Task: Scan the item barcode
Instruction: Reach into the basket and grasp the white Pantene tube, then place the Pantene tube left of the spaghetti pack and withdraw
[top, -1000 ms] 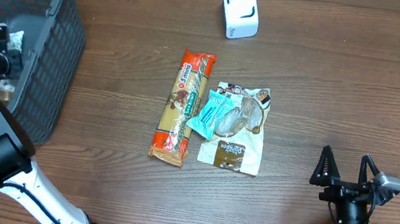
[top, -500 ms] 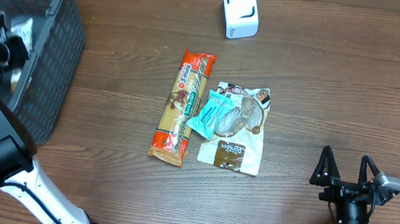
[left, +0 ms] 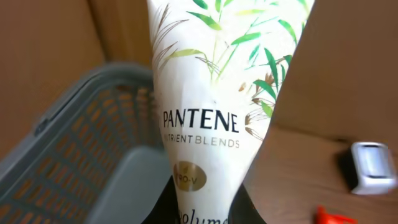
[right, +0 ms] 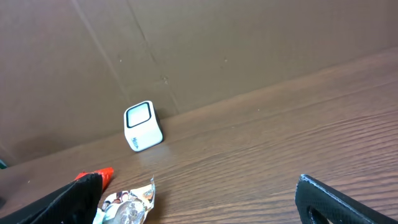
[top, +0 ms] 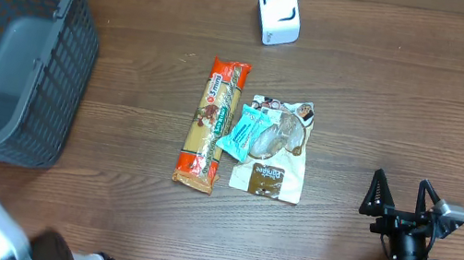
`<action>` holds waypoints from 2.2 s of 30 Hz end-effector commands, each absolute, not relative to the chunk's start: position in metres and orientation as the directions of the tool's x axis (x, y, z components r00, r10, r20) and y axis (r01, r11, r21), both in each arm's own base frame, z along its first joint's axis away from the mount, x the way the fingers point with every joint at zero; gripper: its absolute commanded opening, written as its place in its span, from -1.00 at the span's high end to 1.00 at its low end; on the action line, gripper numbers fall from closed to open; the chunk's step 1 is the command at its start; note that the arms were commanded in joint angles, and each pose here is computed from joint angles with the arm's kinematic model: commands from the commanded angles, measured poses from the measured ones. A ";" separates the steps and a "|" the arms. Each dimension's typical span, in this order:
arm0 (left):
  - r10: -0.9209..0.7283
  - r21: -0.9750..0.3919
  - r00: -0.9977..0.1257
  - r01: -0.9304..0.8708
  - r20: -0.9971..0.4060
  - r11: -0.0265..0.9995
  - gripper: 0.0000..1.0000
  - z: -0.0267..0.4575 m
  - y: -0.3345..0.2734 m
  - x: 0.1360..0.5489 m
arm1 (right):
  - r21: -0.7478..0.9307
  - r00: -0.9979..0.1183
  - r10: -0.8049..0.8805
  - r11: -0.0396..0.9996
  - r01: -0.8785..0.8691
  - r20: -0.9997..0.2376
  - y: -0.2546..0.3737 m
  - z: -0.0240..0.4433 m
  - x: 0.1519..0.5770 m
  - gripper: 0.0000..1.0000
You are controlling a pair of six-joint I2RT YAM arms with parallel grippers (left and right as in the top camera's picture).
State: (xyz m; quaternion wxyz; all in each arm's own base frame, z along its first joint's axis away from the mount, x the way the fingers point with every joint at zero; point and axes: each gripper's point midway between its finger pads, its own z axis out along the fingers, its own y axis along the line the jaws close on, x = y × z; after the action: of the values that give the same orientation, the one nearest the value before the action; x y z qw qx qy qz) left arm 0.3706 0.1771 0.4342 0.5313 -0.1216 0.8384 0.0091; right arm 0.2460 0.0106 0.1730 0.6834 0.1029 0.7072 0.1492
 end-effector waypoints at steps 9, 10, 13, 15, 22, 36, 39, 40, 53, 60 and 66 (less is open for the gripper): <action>-0.122 -0.258 -0.642 0.122 -0.757 0.959 0.91 0.397 0.010 0.366 | 0.351 -0.039 0.349 0.935 -0.046 -0.936 0.008 0.171 0.246 -1.00; -0.123 -0.259 -0.675 0.105 -0.728 0.960 0.92 0.385 0.003 0.369 | 0.351 -0.039 0.349 0.935 -0.046 -0.936 0.008 0.171 0.246 -1.00; -0.142 -0.258 -0.763 0.033 -0.630 0.966 0.92 0.346 -0.015 0.376 | 0.351 -0.039 0.349 0.935 -0.046 -0.936 0.008 0.171 0.246 -1.00; -0.147 -0.249 -0.811 -0.001 -0.566 0.968 0.91 0.316 -0.028 0.379 | 0.351 -0.039 0.349 0.935 -0.046 -0.936 0.008 0.171 0.246 -1.00; -0.122 -0.186 -0.896 -0.045 -0.427 0.982 0.92 0.215 -0.056 0.381 | 0.351 -0.039 0.349 0.935 -0.046 -0.936 0.008 0.171 0.246 -1.00; -0.157 -0.192 -0.893 -0.081 -0.422 0.978 0.91 0.068 -0.068 0.369 | 0.351 -0.039 0.349 0.935 -0.046 -0.936 0.008 0.171 0.246 -1.00; -0.133 -0.197 -0.889 -0.049 -0.438 0.979 0.92 0.049 -0.078 0.362 | 0.351 -0.039 0.349 0.935 -0.046 -0.936 0.008 0.171 0.246 -1.00; -0.126 -0.198 -0.890 -0.041 -0.439 0.979 0.91 0.045 -0.080 0.360 | 0.351 -0.039 0.349 0.935 -0.046 -0.936 0.008 0.171 0.246 -1.00; -0.038 -0.209 -0.900 0.060 -0.435 0.976 -0.72 0.036 -0.119 0.343 | 0.351 -0.039 0.349 0.935 -0.046 -0.936 0.008 0.171 0.246 -1.00; -0.040 -0.211 -0.885 0.067 -0.463 0.975 -1.00 0.089 -0.123 0.367 | 0.350 -0.039 0.349 0.935 -0.046 -0.936 0.008 0.171 0.246 -1.00; -0.027 -0.187 -0.870 0.075 -0.492 0.979 -1.00 0.168 -0.116 0.387 | 0.351 -0.039 0.349 0.935 -0.046 -0.936 0.008 0.171 0.246 -1.00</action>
State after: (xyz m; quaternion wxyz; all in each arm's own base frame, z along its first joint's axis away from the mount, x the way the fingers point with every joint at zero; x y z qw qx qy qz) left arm 0.3651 -0.1166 0.1136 0.1992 -0.0024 0.9755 -0.0932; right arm 0.2460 0.0107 0.1729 0.6833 0.1028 0.7073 0.1493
